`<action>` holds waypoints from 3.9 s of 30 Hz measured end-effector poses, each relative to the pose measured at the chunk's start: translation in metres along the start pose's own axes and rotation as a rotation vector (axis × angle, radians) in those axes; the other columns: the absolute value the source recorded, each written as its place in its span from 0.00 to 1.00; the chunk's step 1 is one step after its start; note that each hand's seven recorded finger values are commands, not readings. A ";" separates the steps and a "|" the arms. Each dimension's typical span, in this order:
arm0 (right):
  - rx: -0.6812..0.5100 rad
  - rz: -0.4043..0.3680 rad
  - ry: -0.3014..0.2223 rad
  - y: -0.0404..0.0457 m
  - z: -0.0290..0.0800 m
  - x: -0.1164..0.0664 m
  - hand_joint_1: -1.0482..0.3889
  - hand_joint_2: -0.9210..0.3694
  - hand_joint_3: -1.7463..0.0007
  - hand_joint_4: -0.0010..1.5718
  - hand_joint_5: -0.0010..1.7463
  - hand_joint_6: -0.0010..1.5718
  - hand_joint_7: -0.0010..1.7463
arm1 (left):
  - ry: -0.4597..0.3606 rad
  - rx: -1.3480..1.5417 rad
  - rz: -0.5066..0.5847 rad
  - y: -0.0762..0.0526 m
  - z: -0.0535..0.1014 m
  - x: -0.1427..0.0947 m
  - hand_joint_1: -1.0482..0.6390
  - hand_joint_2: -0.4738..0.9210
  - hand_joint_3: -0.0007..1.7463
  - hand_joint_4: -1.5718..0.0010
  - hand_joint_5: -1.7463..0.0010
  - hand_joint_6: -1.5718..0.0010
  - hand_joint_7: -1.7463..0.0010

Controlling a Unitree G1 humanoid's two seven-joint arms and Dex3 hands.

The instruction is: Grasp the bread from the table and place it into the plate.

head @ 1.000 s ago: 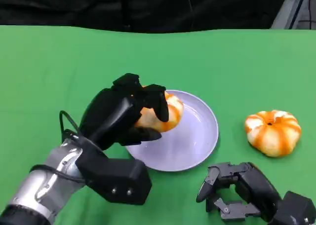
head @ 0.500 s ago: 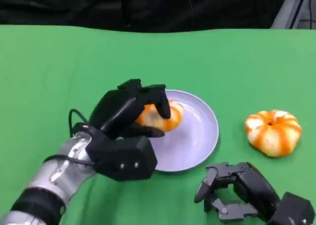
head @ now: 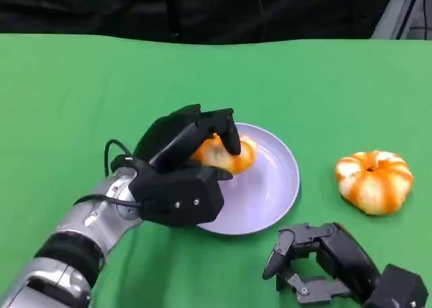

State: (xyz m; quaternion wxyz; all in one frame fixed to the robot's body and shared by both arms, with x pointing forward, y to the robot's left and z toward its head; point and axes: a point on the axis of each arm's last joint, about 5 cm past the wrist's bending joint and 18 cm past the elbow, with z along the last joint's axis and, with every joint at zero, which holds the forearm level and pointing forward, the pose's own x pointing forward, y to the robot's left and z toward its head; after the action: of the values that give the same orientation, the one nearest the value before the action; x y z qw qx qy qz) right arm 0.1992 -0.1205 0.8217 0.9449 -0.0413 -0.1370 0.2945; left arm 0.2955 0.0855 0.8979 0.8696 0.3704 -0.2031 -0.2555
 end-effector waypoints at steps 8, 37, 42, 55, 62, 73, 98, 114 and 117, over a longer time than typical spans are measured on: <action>-0.001 0.001 -0.004 0.0004 0.001 0.001 0.78 0.33 0.35 0.63 0.78 0.64 0.59 | 0.001 -0.026 -0.043 -0.005 0.002 0.004 0.52 0.99 0.00 0.69 0.08 0.66 0.23; -0.002 0.030 -0.021 0.0090 0.003 0.007 0.80 0.34 0.32 0.63 0.82 0.63 0.61 | -0.004 -0.117 -0.165 -0.010 0.006 0.008 0.48 0.96 0.00 0.51 0.59 0.39 0.87; -0.007 0.034 -0.021 0.0093 0.004 0.007 0.82 0.34 0.32 0.63 0.82 0.63 0.61 | 0.002 -0.119 -0.169 -0.010 0.006 0.007 0.35 0.99 0.01 0.51 0.89 0.48 0.98; -0.004 0.041 -0.021 0.0090 0.004 0.007 0.82 0.33 0.32 0.63 0.83 0.63 0.62 | 0.027 -0.126 -0.209 -0.009 0.003 0.006 0.16 1.00 0.18 0.67 1.00 0.67 1.00; 0.002 0.039 -0.016 0.0089 0.003 0.007 0.81 0.35 0.31 0.63 0.82 0.64 0.62 | 0.037 -0.111 -0.225 -0.007 0.001 0.006 0.06 1.00 0.27 0.76 1.00 0.77 1.00; -0.030 0.032 -0.015 0.0100 0.003 0.006 0.81 0.36 0.30 0.63 0.81 0.65 0.61 | 0.024 -0.066 -0.254 0.006 0.001 0.008 0.03 1.00 0.30 0.78 1.00 0.80 1.00; -0.005 0.044 0.004 0.0077 0.001 0.005 0.82 0.35 0.30 0.63 0.83 0.65 0.62 | -0.029 -0.149 0.151 0.017 -0.009 -0.018 0.15 1.00 0.27 0.68 0.98 0.75 0.99; -0.010 0.042 0.002 0.0070 0.001 0.002 0.81 0.32 0.32 0.64 0.80 0.64 0.62 | -0.019 -0.305 0.293 0.024 -0.017 -0.041 0.21 1.00 0.21 0.60 0.98 0.72 0.99; -0.013 0.043 0.001 0.0073 0.001 0.002 0.81 0.32 0.32 0.65 0.80 0.64 0.62 | -0.017 -0.348 0.306 0.026 -0.020 -0.046 0.21 1.00 0.22 0.60 0.98 0.72 0.99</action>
State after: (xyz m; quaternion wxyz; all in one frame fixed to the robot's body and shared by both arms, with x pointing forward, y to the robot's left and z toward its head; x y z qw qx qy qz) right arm 0.1964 -0.1135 0.8217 0.9382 -0.0505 -0.1375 0.3137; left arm 0.2773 0.1389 0.8967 0.9473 0.1776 -0.2169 -0.1547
